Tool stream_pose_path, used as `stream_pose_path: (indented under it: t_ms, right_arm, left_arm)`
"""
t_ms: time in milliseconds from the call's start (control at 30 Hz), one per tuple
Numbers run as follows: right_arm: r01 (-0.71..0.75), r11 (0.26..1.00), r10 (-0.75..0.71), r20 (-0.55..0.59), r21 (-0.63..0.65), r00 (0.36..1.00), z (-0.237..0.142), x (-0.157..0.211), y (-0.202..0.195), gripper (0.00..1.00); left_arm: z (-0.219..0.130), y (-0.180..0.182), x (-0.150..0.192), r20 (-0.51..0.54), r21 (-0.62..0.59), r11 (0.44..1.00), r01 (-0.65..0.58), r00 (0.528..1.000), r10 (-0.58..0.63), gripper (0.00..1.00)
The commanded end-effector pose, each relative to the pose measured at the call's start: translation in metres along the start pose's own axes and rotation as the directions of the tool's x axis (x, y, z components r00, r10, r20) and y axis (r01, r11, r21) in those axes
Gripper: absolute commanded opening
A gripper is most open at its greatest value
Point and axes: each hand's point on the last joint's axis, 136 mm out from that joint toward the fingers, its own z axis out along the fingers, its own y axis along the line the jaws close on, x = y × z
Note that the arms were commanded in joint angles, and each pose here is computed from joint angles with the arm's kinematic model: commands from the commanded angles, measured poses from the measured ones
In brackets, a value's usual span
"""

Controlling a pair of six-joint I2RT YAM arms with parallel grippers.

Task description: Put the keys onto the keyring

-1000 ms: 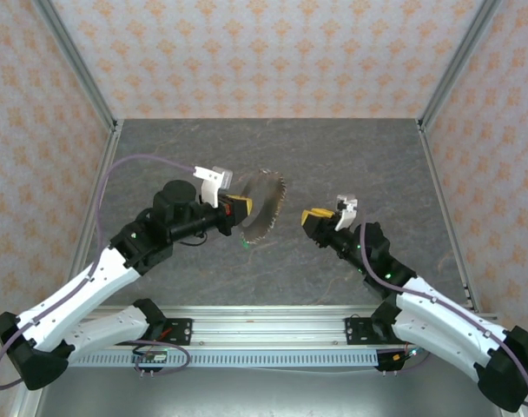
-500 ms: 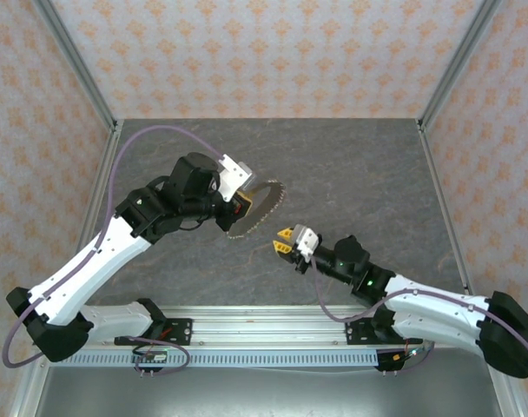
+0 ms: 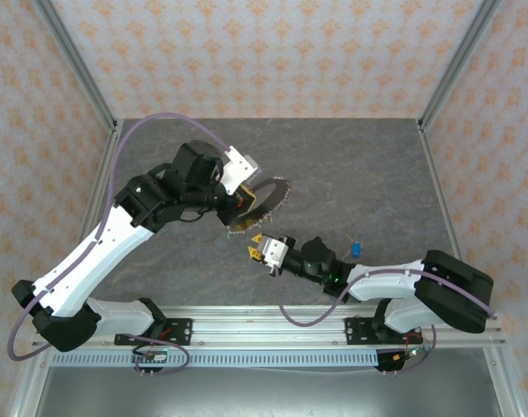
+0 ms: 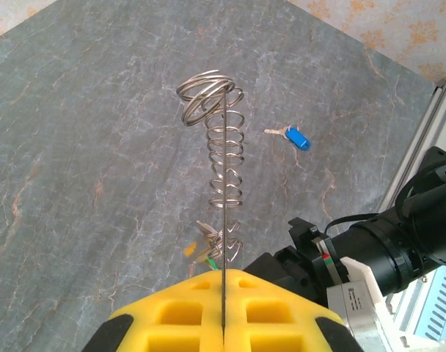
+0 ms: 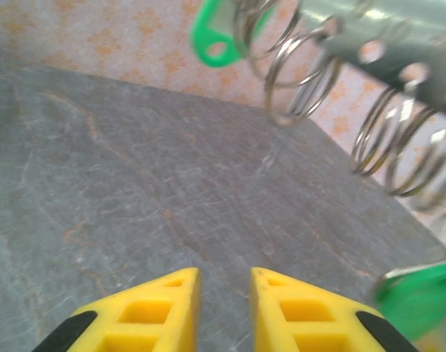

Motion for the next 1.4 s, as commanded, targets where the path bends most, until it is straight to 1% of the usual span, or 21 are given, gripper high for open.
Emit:
stream_pose_path:
  t_ms: [0, 100, 333, 467, 600, 733, 867, 933, 967, 1100, 1200, 1367]
  right_arm:
    - [-0.005, 0.989, -0.012, 0.111, 0.150, 0.994, -0.001, -0.034, -0.031, 0.25]
    - [-0.040, 0.982, 0.017, 0.128, 0.183, 0.992, -0.007, -0.037, -0.038, 0.25]
    - [-0.091, 0.980, 0.069, 0.126, 0.178, 0.990, -0.011, -0.037, -0.041, 0.25]
    - [-0.104, 0.980, 0.082, 0.135, 0.167, 0.987, -0.015, -0.036, -0.041, 0.28]
    - [-0.103, 0.982, 0.084, 0.118, 0.157, 0.989, -0.015, -0.035, -0.041, 0.28]
    - [-0.100, 0.983, 0.081, 0.131, 0.151, 0.988, -0.020, -0.036, -0.039, 0.28]
    - [-0.071, 0.986, 0.058, 0.088, 0.154, 0.994, -0.023, -0.028, -0.039, 0.28]
    - [-0.046, 0.991, 0.039, 0.059, 0.128, 0.998, -0.022, -0.020, -0.033, 0.28]
    - [-0.045, 0.990, 0.036, 0.071, 0.135, 0.997, -0.027, -0.025, -0.035, 0.27]
    - [-0.028, 0.992, 0.021, 0.056, 0.126, 0.998, -0.032, -0.023, -0.034, 0.27]
    - [-0.021, 0.993, 0.013, 0.068, 0.116, 0.998, -0.036, -0.026, -0.033, 0.27]
    - [-0.037, 0.996, 0.027, 0.127, 0.075, 0.991, -0.044, -0.041, -0.028, 0.26]
  left_arm:
    - [-0.023, -0.006, -0.013, 0.058, 0.015, 0.999, -0.031, 0.998, 0.030, 0.00]
    - [-0.025, -0.006, -0.013, 0.060, 0.013, 0.999, -0.030, 0.998, 0.029, 0.00]
    - [-0.026, -0.009, -0.014, 0.066, 0.025, 0.999, -0.020, 0.998, 0.019, 0.00]
    - [-0.030, -0.008, -0.015, 0.071, 0.018, 1.000, -0.015, 0.997, 0.013, 0.00]
    - [-0.032, -0.009, -0.016, 0.076, 0.022, 1.000, -0.015, 0.997, 0.013, 0.00]
    - [-0.031, -0.010, -0.016, 0.069, 0.024, 1.000, -0.015, 0.998, 0.013, 0.00]
    - [-0.032, -0.010, -0.017, 0.071, 0.026, 0.999, -0.018, 0.997, 0.016, 0.00]
    - [-0.033, -0.010, -0.017, 0.070, 0.024, 1.000, -0.018, 0.997, 0.017, 0.00]
    - [-0.034, -0.010, -0.017, 0.071, 0.023, 1.000, -0.019, 0.997, 0.018, 0.00]
    - [-0.035, -0.010, -0.017, 0.068, 0.024, 0.999, -0.022, 0.998, 0.021, 0.00]
    - [-0.037, -0.011, -0.017, 0.067, 0.022, 0.999, -0.026, 0.997, 0.024, 0.00]
    - [-0.038, -0.011, -0.019, 0.068, 0.022, 0.999, -0.027, 0.997, 0.025, 0.00]
